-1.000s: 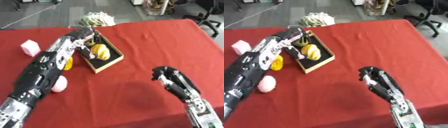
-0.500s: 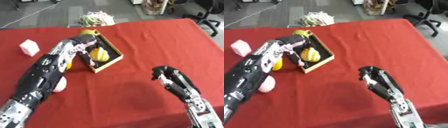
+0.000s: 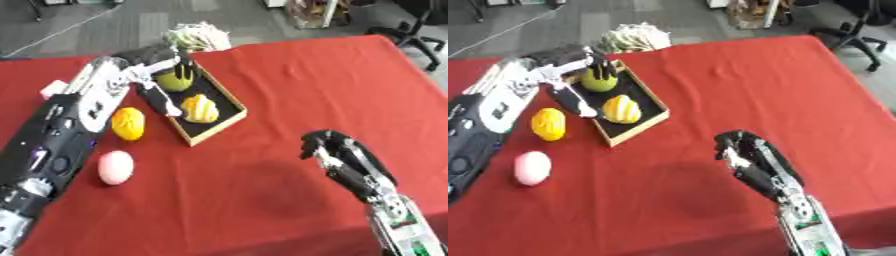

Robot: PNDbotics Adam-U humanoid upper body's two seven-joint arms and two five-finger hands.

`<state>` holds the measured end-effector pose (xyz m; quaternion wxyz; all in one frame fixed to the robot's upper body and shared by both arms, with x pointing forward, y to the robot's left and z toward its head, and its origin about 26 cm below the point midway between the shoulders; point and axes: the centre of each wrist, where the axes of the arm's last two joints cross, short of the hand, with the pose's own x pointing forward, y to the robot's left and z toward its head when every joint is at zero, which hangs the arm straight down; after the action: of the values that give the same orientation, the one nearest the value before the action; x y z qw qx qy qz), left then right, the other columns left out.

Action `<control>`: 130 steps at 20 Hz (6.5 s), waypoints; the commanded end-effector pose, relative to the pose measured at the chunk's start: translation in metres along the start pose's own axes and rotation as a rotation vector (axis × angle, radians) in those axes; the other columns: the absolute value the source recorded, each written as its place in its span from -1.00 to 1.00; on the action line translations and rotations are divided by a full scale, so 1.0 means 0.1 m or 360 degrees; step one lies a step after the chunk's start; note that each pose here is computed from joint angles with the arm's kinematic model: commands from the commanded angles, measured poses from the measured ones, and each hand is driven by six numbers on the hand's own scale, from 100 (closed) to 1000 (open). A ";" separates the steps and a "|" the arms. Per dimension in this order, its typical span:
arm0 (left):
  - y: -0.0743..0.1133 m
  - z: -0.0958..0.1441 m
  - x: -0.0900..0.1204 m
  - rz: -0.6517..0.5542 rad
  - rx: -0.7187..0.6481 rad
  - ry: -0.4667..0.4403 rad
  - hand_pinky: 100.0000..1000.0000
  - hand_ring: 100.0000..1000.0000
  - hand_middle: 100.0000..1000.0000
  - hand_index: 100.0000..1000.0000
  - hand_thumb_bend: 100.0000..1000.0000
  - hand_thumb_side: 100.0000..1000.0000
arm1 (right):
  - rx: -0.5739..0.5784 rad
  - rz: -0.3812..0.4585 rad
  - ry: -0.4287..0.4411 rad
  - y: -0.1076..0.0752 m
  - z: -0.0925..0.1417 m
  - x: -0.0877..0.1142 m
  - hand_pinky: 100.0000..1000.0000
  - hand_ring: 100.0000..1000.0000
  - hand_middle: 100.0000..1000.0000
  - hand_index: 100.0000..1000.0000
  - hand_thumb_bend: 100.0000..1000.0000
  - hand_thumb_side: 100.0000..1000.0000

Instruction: Pick up objects on the table and place them in the box.

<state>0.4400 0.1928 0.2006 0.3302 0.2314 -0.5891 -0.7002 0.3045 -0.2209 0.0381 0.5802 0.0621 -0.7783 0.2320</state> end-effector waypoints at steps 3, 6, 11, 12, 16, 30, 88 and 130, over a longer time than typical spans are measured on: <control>0.18 0.51 -0.07 -0.0200 -0.0221 -0.0032 0.55 0.26 0.17 0.49 -0.03 -1.00 | -0.0025 0.0060 -0.0022 -0.10 0.01 0.06 0.31 0.05 0.02 0.32 -1.00 -0.15; 0.00 0.67 -0.13 -0.0211 -0.0445 -0.0034 0.56 0.30 0.20 0.51 -0.06 -1.00 | -0.0022 0.0069 -0.0021 -0.11 0.01 0.06 0.31 0.05 0.02 0.32 -1.00 -0.16; -0.24 0.77 -0.19 -0.0171 -0.0707 -0.0050 0.57 0.31 0.21 0.52 -0.07 -1.00 | -0.0025 0.0077 -0.0019 -0.12 0.01 0.06 0.31 0.05 0.02 0.32 -1.00 -0.16; -0.26 0.77 -0.19 -0.0164 -0.0725 -0.0056 0.57 0.31 0.21 0.51 -0.08 -1.00 | -0.0023 0.0076 -0.0020 -0.12 0.01 0.06 0.31 0.05 0.02 0.32 -1.00 -0.16; -0.33 0.76 -0.18 -0.0144 -0.0797 -0.0083 0.57 0.31 0.21 0.51 -0.11 -1.00 | -0.0021 0.0076 -0.0022 -0.12 0.01 0.07 0.31 0.05 0.02 0.32 -1.00 -0.17; -0.63 0.79 -0.32 -0.0168 -0.0968 -0.0017 0.26 0.00 -0.10 0.26 -0.36 -1.00 | -0.0016 0.0084 -0.0021 -0.12 0.01 0.06 0.31 0.05 0.02 0.32 -1.00 -0.17; 0.15 0.40 -0.27 -0.0025 0.0020 0.0102 0.50 0.22 0.12 0.52 0.05 -1.00 | -0.0006 0.0061 -0.0002 -0.09 0.02 0.03 0.32 0.05 0.02 0.33 -1.00 -0.17; 0.08 -0.15 -0.17 -0.0044 0.0475 0.0195 0.27 -0.04 -0.22 0.16 -0.51 -1.00 | 0.0060 0.0027 -0.0021 0.00 -0.03 0.04 0.32 0.05 0.02 0.33 -1.00 -0.12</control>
<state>0.4620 0.2010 0.1929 0.3363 0.3183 -0.6552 -0.5969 0.3037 -0.2208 0.0364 0.5818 0.0644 -0.7723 0.2469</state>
